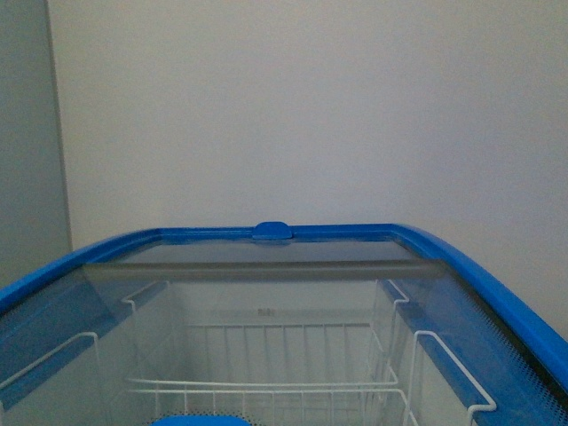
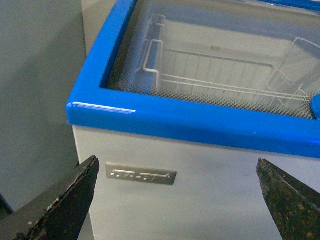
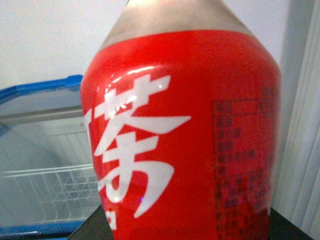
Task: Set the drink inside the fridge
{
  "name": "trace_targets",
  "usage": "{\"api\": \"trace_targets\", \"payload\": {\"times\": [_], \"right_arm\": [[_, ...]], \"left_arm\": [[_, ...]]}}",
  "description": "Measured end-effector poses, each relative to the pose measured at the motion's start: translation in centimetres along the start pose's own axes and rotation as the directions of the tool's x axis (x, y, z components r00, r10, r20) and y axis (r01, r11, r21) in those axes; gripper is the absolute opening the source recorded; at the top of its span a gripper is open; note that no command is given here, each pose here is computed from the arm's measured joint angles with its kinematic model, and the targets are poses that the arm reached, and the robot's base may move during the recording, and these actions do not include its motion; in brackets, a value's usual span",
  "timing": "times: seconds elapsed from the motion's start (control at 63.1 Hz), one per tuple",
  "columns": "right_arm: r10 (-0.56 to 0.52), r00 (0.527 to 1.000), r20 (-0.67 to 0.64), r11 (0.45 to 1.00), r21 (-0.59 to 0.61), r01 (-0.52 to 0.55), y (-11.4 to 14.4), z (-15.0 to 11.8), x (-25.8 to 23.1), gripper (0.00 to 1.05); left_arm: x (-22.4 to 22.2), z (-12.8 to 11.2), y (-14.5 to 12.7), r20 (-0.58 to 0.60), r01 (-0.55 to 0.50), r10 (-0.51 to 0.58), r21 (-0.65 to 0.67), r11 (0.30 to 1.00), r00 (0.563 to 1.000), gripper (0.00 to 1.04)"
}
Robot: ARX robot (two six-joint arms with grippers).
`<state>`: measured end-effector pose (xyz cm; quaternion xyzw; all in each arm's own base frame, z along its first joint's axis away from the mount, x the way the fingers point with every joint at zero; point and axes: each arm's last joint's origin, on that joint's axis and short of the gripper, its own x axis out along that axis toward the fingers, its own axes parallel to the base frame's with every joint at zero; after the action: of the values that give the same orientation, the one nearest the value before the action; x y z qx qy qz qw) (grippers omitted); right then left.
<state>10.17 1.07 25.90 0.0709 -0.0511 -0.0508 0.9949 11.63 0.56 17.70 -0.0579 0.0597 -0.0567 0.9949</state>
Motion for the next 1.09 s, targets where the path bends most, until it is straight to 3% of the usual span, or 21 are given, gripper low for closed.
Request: {"api": "trace_targets", "payload": {"times": [0.159,0.381,0.428,0.444,0.587,0.729,0.825,0.888,1.031,1.094], "right_arm": [[-0.001,1.0,0.0,1.0,0.0,0.001,0.0,0.0,0.0,0.38],[0.0,1.0,0.0,1.0,0.0,0.0,0.0,0.0,0.0,0.38],[-0.001,1.0,0.0,1.0,0.0,0.001,0.0,0.0,0.0,0.38],[0.0,1.0,0.0,1.0,0.0,0.0,0.0,0.0,0.0,0.38],[-0.001,1.0,0.0,1.0,0.0,0.001,0.0,0.0,0.0,0.38],[0.0,1.0,0.0,1.0,0.0,0.0,0.0,0.0,0.0,0.38],[0.0,1.0,0.0,1.0,0.0,0.0,0.0,0.0,0.0,0.38],[0.0,1.0,0.0,1.0,0.0,0.0,0.0,0.0,0.0,0.38],[0.0,1.0,0.0,1.0,0.0,0.0,0.0,0.0,0.0,0.38],[-0.001,1.0,0.0,1.0,0.0,0.001,0.0,0.0,0.0,0.38]], "left_arm": [[4.3,4.1,1.7,0.061,0.053,-0.059,0.097,0.994,0.996,0.97],[9.7,6.7,2.1,0.057,0.279,-0.315,0.334,0.9,0.947,0.97],[10.7,7.1,1.8,0.046,0.345,-0.394,0.399,0.85,0.918,0.97],[12.4,7.7,0.5,-0.025,0.494,-0.569,0.527,0.691,0.822,0.97],[14.1,7.6,-1.0,-0.17,0.625,-0.693,0.615,0.481,0.701,0.97],[16.1,7.2,-2.7,-0.344,0.707,-0.722,0.65,0.278,0.6,0.97],[17.4,7.1,-3.6,-0.386,0.697,-0.719,0.691,0.19,0.578,0.97],[18.6,7.5,-4.1,-0.373,0.663,-0.719,0.731,0.162,0.587,0.97],[20.9,7.8,-5.3,-0.372,0.659,-0.734,0.74,0.135,0.568,0.97],[22.4,8.3,-5.8,-0.361,0.641,-0.731,0.755,0.136,0.58,0.97]]}}
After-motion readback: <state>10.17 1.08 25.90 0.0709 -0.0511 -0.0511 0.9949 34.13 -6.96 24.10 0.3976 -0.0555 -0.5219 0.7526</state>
